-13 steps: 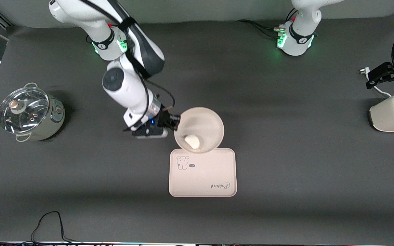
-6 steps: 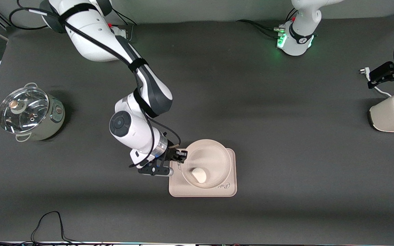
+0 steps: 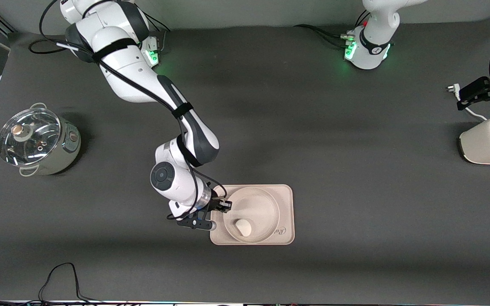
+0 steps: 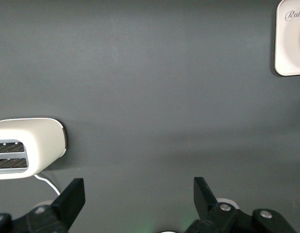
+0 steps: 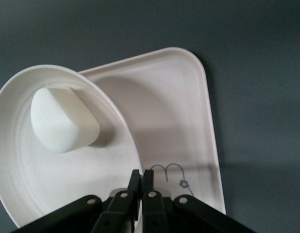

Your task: Place bun in plate and plate on tray

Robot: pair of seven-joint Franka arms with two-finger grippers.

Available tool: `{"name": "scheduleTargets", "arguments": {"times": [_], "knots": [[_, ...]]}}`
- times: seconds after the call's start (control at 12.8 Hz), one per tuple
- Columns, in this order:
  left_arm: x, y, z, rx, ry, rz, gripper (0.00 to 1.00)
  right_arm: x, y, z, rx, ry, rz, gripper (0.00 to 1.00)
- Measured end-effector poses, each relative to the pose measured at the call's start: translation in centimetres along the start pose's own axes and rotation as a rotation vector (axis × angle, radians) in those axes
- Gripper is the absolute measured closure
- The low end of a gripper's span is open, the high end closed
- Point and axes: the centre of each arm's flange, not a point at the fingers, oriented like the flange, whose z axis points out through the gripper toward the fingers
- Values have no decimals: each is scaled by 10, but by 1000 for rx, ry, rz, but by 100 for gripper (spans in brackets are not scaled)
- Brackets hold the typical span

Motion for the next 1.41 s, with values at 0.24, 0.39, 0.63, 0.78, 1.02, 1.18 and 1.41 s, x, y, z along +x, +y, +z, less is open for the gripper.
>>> {"name": "scheduleTargets", "arguments": {"times": [0.24, 0.39, 0.63, 0.78, 1.02, 1.18, 1.41], "knots": [[0, 0, 0, 0, -1, 0, 0, 0, 6, 15, 2, 15, 5, 96], [0, 0, 0, 0, -1, 0, 0, 1, 5, 15, 5, 17, 6, 92], [0, 0, 1, 0, -1, 0, 0, 5, 0, 8, 18, 29, 4, 59], [0, 0, 1, 0, -2, 0, 0, 7, -8, -7, 25, 26, -2, 38], [0, 0, 1, -1, -2, 0, 0, 4, -30, -84, 6, -57, -26, 4], [0, 0, 2, -1, -8, 0, 0, 4, -33, -172, -22, -90, -43, 0], [1, 2, 6, -3, -22, 4, 0, -8, 2, -301, -111, -112, -74, 0]]}}
